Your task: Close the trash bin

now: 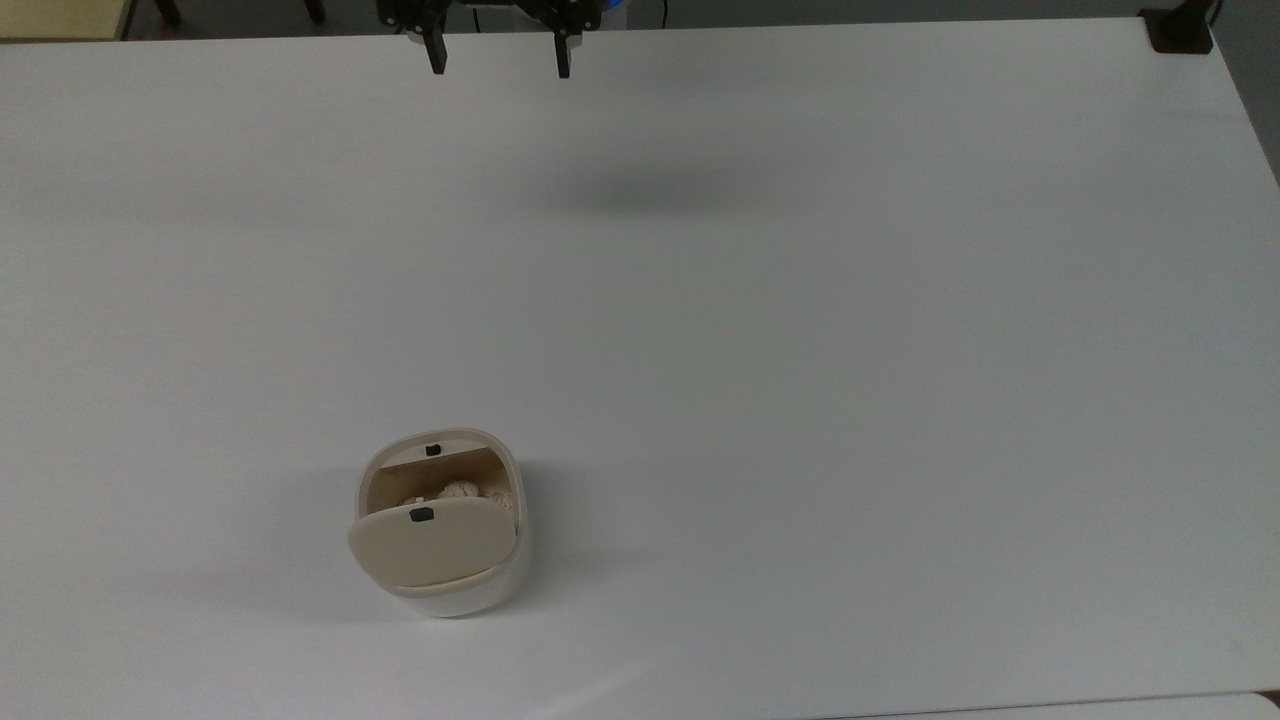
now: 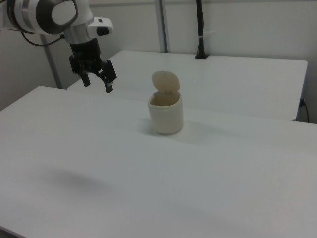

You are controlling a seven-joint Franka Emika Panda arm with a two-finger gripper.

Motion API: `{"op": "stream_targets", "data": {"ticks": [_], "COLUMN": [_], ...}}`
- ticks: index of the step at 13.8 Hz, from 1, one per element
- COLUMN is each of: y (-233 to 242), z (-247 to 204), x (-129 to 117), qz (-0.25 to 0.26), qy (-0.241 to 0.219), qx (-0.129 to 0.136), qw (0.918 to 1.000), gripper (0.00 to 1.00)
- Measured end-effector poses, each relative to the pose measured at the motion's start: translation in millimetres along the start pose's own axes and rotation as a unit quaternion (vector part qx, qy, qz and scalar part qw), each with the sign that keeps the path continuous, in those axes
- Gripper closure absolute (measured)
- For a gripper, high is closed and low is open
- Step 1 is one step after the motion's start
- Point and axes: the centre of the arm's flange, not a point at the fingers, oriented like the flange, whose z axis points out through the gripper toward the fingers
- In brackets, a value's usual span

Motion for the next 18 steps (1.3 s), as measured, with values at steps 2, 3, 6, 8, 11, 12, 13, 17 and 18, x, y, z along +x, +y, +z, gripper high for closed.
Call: {"op": "stream_targets", "data": {"ticks": [2,3,6,8,11,12,13,17,18], "y": [0.0,0.0,0.0,0.0,0.1,0.6,1.7,17.5,23.0], "z": [-0.1,-0.1,-0.2,-0.2,-0.2,-0.2,-0.2,-3.4,-6.8], "x": [0.0,0.0,0.0,0.0,0.0,0.1,0.1,1.5,3.1], "qz": [0.000,0.000,0.000,0.000,0.000,0.000,0.002,0.020,0.025], "qy": [0.000,0.000,0.000,0.000,0.000,0.000,0.000,0.005,0.013], "qx": [0.000,0.000,0.000,0.000,0.000,0.000,0.000,-0.001,-0.002], "qw": [1.0000,1.0000,1.0000,1.0000,1.0000,1.0000,1.0000,0.9998,0.9996], "gripper": [0.00,0.00,0.00,0.00,0.00,0.00,0.00,0.00,0.00]}}
